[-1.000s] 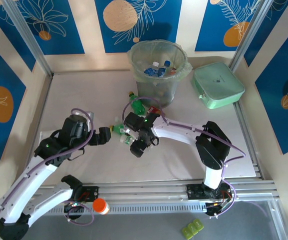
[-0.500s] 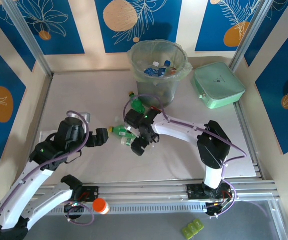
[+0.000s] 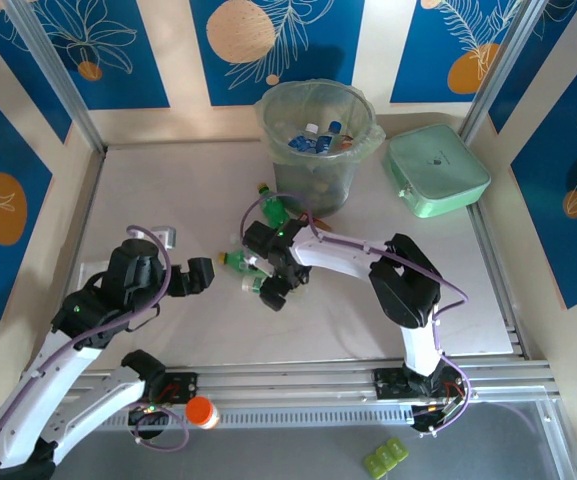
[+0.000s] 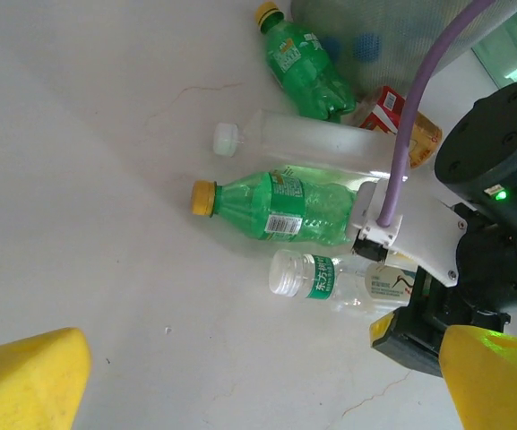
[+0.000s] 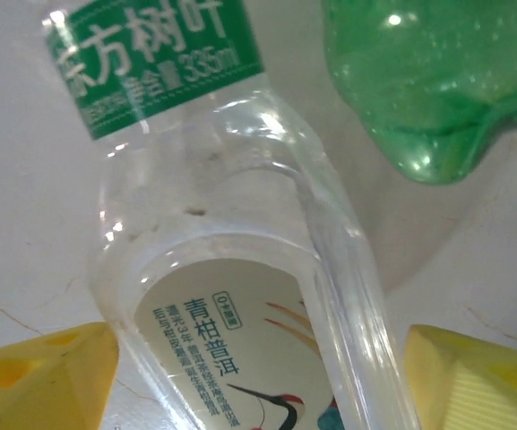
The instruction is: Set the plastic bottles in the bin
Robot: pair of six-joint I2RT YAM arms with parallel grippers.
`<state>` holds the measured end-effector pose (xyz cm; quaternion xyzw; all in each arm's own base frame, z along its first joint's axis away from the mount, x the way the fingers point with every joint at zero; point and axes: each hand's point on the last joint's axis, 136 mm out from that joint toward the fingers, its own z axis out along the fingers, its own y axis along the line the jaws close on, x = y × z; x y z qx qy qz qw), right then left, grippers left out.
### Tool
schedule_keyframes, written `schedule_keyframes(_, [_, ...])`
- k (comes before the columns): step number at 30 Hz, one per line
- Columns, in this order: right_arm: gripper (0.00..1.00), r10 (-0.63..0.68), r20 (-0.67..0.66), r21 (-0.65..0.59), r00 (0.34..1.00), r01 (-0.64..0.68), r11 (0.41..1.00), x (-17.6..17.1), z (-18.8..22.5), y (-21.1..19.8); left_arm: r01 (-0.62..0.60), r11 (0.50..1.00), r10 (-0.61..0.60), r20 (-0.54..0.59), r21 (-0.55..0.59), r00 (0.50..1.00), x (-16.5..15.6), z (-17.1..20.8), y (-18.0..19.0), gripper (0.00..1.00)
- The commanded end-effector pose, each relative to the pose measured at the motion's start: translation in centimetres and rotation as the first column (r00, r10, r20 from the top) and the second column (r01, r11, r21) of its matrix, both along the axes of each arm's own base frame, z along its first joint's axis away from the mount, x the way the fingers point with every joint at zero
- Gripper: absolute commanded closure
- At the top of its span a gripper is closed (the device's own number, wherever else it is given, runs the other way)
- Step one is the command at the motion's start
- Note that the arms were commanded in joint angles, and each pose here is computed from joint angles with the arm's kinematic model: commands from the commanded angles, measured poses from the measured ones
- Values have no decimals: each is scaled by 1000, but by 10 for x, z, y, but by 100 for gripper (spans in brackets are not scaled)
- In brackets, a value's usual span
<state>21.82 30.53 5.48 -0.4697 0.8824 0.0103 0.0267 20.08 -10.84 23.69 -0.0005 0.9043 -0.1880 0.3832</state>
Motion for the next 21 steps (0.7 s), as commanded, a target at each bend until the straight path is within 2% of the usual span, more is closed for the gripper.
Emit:
schedule_keyframes(1, [23,32,-1,-7,999,-32,999,-7,-6,6,3,1000,-3,-12,-2,1000,-2,-3,1,1])
schedule_keyframes(6, [28,89,77,-64,993,-84,994,-7,-9,-1,7,1000,-7,-18,-12,1000,-2,-4,-1,1])
schedule_keyframes(12, [30,102,72,-50,992,-98,994,-11,-13,3,8,1000,-8,-23,-24,1000,-1,-5,-3,1])
schedule_keyframes(15, [38,99,57,-51,993,-96,994,-13,-16,2,7,1000,-8,-24,-24,1000,-1,-5,-3,1])
schedule_keyframes(21, [46,76,52,6,996,-77,997,-19,-1,3,-10,999,10,0,-34,1000,-4,3,2,1])
